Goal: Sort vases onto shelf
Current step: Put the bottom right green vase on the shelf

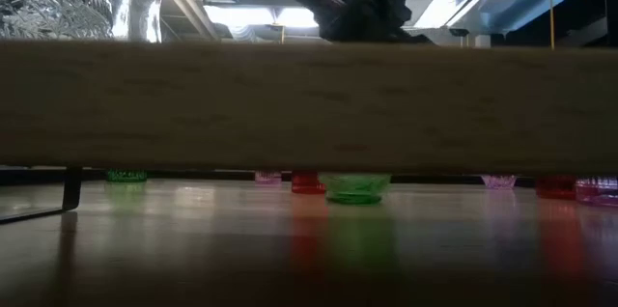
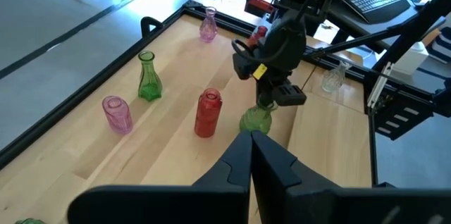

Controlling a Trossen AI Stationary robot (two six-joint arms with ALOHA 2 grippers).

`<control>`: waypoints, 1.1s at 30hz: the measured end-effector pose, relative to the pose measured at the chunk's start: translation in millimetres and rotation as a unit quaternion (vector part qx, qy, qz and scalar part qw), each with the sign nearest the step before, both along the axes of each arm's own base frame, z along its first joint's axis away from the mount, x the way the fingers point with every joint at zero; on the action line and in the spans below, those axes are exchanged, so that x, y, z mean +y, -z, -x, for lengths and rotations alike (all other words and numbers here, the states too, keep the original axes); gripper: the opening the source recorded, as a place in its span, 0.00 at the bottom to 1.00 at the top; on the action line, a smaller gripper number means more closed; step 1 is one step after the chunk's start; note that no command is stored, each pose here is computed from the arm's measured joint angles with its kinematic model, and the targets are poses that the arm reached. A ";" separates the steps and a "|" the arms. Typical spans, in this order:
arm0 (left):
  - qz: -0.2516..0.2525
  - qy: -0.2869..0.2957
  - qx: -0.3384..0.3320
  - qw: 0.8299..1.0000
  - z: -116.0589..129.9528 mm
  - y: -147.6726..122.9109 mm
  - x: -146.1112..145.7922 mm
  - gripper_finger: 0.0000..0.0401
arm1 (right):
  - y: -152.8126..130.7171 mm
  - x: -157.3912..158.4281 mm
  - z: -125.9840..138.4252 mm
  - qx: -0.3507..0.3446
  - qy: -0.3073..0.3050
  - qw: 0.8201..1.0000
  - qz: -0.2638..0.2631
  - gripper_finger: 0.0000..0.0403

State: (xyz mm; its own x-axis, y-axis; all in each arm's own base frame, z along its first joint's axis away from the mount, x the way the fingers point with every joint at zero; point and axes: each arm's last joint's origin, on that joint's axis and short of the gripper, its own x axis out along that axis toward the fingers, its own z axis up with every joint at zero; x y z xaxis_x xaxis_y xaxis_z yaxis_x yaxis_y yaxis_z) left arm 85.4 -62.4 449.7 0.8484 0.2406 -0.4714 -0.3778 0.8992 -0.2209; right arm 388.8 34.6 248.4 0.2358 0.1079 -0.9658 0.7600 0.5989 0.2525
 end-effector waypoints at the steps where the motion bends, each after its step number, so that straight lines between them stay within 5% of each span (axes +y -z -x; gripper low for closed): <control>1: 0.000 0.000 0.000 1.000 0.0 0.0 0.0 0.00 | -2.0 -0.1 0.5 0.003 -0.001 1.000 0.000 0.06; 12: 0.003 0.005 0.005 1.000 0.0 0.4 -0.4 0.00 | -57.8 12.4 7.3 -0.039 -0.050 0.997 -0.052 0.03; 19: 0.005 0.007 0.008 1.000 -0.3 0.6 -1.0 0.00 | -107.2 46.8 43.8 -0.055 -0.047 0.996 -0.046 0.03; 25: -0.001 0.004 0.006 1.000 -1.4 0.8 -1.9 0.00 | -113.8 83.9 76.4 0.004 -0.033 0.998 -0.044 0.03; 33: -0.015 0.006 0.006 1.000 -2.2 0.8 -2.4 0.00 | -100.3 112.2 87.1 0.025 0.006 0.999 -0.022 0.03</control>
State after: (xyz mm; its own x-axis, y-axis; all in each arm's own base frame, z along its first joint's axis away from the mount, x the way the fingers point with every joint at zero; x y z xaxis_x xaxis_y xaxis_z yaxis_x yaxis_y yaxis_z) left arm 87.5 -64.9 448.8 0.8453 0.2446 -0.4750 -0.3696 0.9097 -0.1892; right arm 301.7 146.8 348.8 0.1894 0.1478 -0.9707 0.7791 0.5791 0.2402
